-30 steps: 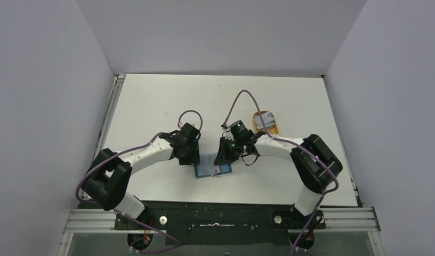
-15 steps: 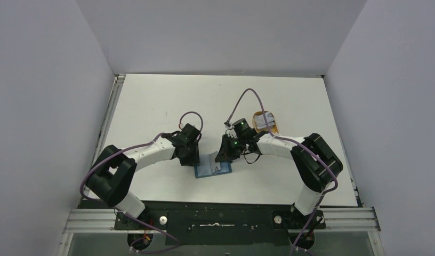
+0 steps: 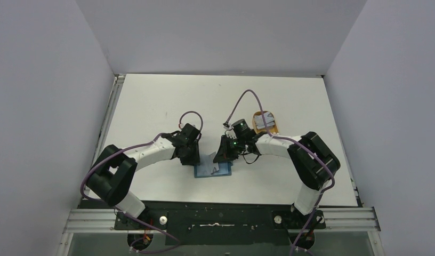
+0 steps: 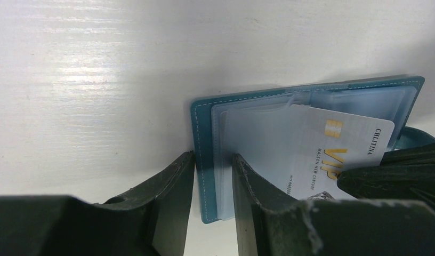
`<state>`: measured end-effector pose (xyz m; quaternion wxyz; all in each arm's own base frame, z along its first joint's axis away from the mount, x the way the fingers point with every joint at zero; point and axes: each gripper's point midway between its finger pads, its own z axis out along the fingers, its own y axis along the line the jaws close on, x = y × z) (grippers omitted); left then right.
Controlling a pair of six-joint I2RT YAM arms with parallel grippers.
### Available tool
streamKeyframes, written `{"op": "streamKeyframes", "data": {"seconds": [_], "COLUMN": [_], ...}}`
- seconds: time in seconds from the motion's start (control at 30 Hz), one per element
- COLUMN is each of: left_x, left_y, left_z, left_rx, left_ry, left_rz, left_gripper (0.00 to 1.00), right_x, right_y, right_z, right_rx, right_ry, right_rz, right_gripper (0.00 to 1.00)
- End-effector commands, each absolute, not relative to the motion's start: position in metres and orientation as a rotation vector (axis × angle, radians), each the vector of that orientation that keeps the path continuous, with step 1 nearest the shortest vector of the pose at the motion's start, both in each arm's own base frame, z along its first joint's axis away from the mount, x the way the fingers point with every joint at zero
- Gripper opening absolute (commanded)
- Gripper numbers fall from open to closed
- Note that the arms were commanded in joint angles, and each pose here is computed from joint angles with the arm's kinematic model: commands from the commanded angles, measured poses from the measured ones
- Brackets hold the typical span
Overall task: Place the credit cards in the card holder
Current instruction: Insert the credit card into the card holder.
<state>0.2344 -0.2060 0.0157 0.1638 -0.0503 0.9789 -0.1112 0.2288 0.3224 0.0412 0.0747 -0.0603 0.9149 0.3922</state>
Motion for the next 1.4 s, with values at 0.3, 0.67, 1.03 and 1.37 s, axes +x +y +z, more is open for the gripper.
{"op": "streamKeyframes", "data": {"seconds": [0.3,0.67,1.03,1.37], "left_x": [0.226,0.221,0.213,0.208], "left_y": [-0.191,-0.180,-0.181,-0.189], "left_z": [0.030,0.020,0.002,-0.009], "left_rx": [-0.179,-0.218,-0.250,-0.269], "left_ry": [2.784,2.806,2.864,2.887], "left_rz": [-0.275,-0.219,-0.209,-0.273], "left_gripper": [0.30,0.20,0.00,0.00], "right_x": [0.235,0.229,0.225,0.228], "right_y": [0.331,0.330,0.333,0.335], "right_z": [0.045,0.040,0.036,0.026], "right_rx": [-0.172,-0.181,-0.153,-0.055], "right_ry": [2.673,2.682,2.676,2.636], "right_rz": [1.252,1.259,1.301,1.312], "right_gripper": [0.00,0.00,0.00,0.00]}}
